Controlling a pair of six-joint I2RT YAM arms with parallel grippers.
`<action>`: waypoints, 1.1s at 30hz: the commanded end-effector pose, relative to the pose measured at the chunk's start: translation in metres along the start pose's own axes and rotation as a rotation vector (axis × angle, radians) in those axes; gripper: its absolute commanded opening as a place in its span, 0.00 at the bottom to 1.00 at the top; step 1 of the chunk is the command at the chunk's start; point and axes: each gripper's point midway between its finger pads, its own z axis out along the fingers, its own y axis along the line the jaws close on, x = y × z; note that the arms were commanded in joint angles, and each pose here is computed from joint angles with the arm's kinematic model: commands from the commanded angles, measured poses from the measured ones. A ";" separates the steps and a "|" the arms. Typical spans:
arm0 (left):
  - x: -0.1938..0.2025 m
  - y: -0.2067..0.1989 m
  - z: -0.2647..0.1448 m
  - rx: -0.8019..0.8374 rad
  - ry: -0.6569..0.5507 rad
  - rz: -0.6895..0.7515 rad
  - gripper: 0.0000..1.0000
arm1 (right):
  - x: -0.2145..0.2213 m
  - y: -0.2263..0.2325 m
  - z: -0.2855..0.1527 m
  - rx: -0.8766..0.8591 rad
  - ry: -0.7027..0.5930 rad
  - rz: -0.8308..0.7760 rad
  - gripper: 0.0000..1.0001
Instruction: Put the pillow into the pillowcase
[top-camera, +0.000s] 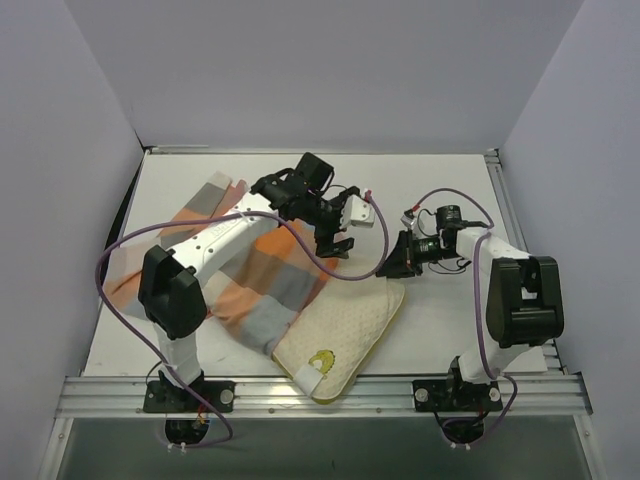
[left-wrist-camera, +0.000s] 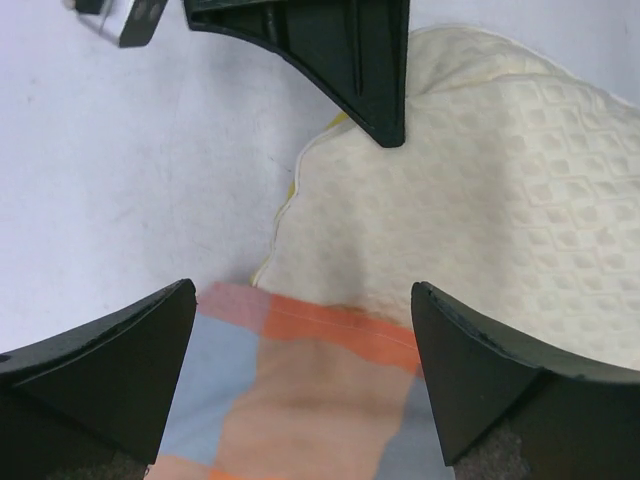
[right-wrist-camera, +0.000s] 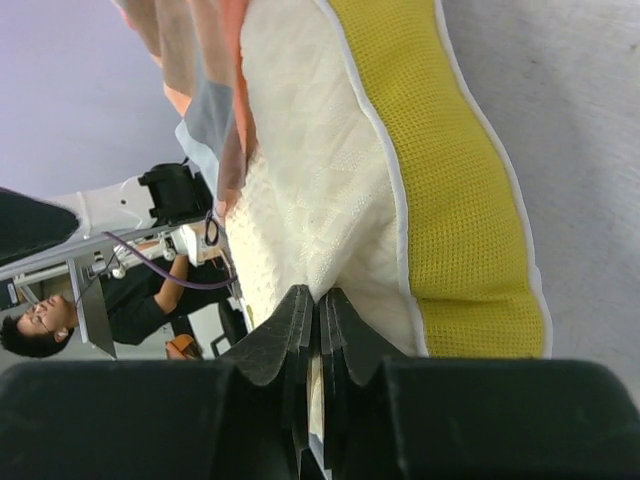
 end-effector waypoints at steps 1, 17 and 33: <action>0.021 -0.012 0.023 0.159 -0.004 0.187 0.97 | 0.002 0.038 -0.009 -0.125 -0.005 -0.105 0.00; 0.066 -0.011 0.065 0.331 0.004 0.367 0.00 | 0.007 0.078 -0.025 -0.176 -0.049 -0.258 0.02; -0.029 -0.087 -0.065 -0.114 -0.335 0.833 0.00 | -0.074 0.013 0.025 0.071 -0.236 -0.263 0.81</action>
